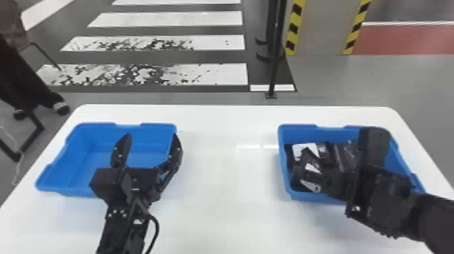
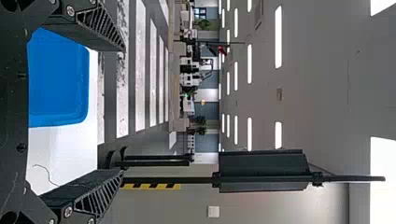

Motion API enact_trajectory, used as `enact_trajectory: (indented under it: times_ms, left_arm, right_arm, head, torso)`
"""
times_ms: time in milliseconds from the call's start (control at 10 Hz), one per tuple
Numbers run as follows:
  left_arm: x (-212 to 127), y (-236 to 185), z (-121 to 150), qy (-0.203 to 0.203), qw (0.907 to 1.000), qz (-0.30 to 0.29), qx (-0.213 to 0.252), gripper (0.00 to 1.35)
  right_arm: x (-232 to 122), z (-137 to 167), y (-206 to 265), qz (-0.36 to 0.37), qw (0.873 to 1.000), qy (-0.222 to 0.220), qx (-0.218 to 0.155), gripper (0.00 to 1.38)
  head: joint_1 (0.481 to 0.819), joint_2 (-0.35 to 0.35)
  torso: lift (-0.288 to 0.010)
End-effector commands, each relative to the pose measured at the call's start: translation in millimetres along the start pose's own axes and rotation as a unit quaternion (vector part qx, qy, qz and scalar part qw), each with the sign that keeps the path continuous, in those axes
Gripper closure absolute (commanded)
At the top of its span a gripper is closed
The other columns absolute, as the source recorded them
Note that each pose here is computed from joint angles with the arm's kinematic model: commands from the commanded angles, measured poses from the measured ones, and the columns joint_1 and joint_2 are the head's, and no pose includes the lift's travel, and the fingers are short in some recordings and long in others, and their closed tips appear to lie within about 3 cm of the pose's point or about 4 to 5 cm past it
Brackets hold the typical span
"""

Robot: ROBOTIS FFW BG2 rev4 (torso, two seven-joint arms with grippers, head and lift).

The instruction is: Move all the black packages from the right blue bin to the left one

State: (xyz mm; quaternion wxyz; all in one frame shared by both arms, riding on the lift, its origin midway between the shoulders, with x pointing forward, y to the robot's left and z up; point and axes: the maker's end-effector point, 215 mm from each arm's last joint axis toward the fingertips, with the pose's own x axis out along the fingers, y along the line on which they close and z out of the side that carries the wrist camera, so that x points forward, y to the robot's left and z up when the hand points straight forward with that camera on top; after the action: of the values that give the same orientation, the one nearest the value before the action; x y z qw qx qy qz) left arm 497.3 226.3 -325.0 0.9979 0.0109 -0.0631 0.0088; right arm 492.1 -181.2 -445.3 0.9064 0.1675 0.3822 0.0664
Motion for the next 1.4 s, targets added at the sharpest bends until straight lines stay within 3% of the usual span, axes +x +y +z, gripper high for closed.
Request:
enact_trajectory:
  times_ms: [0, 200, 300, 400, 600, 900, 1000, 1200, 1300]
  left_arm:
    - [0, 0, -1, 0.001, 1.0, 0.001, 0.0, 0.13]
    - [0, -1, -2, 0.004, 1.0, 0.0, 0.001, 0.13]
    - [0, -1, -2, 0.004, 1.0, -0.001, 0.002, 0.14]
    - [0, -1, -2, 0.004, 1.0, -0.001, 0.002, 0.13]
    - [0, -2, -2, 0.004, 1.0, -0.002, 0.002, 0.13]
    - [1, -3, 4, -0.006, 1.0, -0.002, 0.002, 0.13]
    - [0, -6, 5, -0.007, 1.0, -0.004, -0.002, 0.13]
    - [4, -19, 23, -0.021, 0.9987, -0.014, -0.044, 0.13]
    - [7, -30, 33, -0.016, 0.9972, -0.029, -0.066, 0.13]
  right_arm:
    - [1, -9, 9, 0.015, 1.0, 0.015, 0.008, 0.46]
    - [1, -16, 15, 0.025, 0.999, 0.034, 0.01, 0.68]
    - [0, -17, 19, 0.031, 0.999, 0.037, 0.011, 1.06]
    - [-2, -19, 24, 0.037, 0.998, 0.041, 0.014, 1.15]
    - [-8, -14, 23, 0.031, 0.999, 0.03, 0.006, 1.18]
    - [-22, 33, 7, 0.006, 0.998, -0.054, -0.026, 1.18]
    - [-31, 66, -7, 0.002, 0.994, -0.102, -0.037, 1.18]
    - [-49, 147, -17, 0.037, 0.971, -0.217, -0.092, 1.18]
    - [-65, 184, -4, 0.074, 0.951, -0.269, -0.136, 1.18]
  head:
    - [0.695, 0.048]
    - [0.695, 0.064]
    - [0.695, 0.069]
    - [0.695, 0.071]
    - [0.695, 0.078]
    - [0.695, 0.065]
    - [0.695, 0.053]
    - [0.695, 0.011]
    - [0.695, -0.005]
  torso:
    - [-0.168]
    - [-0.168]
    - [-0.168]
    - [-0.168]
    - [-0.168]
    - [-0.168]
    - [-0.168]
    - [-0.168]
    - [-0.168]
